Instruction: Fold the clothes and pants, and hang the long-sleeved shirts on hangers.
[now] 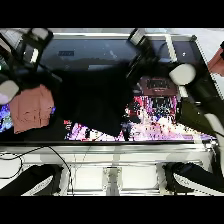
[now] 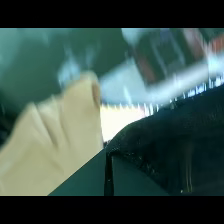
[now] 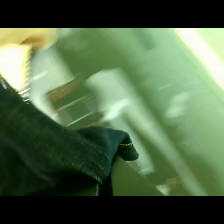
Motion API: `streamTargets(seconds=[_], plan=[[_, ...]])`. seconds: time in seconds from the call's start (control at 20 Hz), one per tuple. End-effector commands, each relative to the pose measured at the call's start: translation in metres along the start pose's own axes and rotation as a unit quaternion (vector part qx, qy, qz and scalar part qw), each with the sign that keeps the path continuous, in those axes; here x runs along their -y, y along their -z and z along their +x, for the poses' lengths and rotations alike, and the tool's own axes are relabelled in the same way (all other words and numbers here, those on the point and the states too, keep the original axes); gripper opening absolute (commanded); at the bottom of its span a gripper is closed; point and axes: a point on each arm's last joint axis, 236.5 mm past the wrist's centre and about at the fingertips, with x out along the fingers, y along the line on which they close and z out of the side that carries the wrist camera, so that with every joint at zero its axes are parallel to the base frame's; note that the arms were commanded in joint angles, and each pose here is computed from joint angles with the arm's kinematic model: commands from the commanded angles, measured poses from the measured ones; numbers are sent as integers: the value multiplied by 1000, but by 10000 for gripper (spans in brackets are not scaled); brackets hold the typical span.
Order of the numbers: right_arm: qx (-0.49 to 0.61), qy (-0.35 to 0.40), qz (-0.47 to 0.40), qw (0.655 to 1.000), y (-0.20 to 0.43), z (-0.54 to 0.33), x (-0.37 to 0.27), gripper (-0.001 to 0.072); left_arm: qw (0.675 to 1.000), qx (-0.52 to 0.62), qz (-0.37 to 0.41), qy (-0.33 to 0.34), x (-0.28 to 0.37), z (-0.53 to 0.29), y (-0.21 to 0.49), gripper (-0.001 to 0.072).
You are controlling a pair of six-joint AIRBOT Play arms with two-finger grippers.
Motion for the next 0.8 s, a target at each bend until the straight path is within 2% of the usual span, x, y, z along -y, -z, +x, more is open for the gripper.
streamTargets(seconds=[0.0,0.2,0.45,0.75], plan=[[27,87,11,996,-41,-63,62,7,998,58,-29,-14,-18,7,-61,32],[21,145,14,989,-46,-93,100,7,993,105,-47,-7,-24,18,-116,32],[17,159,18,987,-40,-89,114,7,979,192,-60,16,-14,25,-175,32],[37,189,10,981,-40,-57,139,6,977,201,-73,16,-18,67,-180,32]])
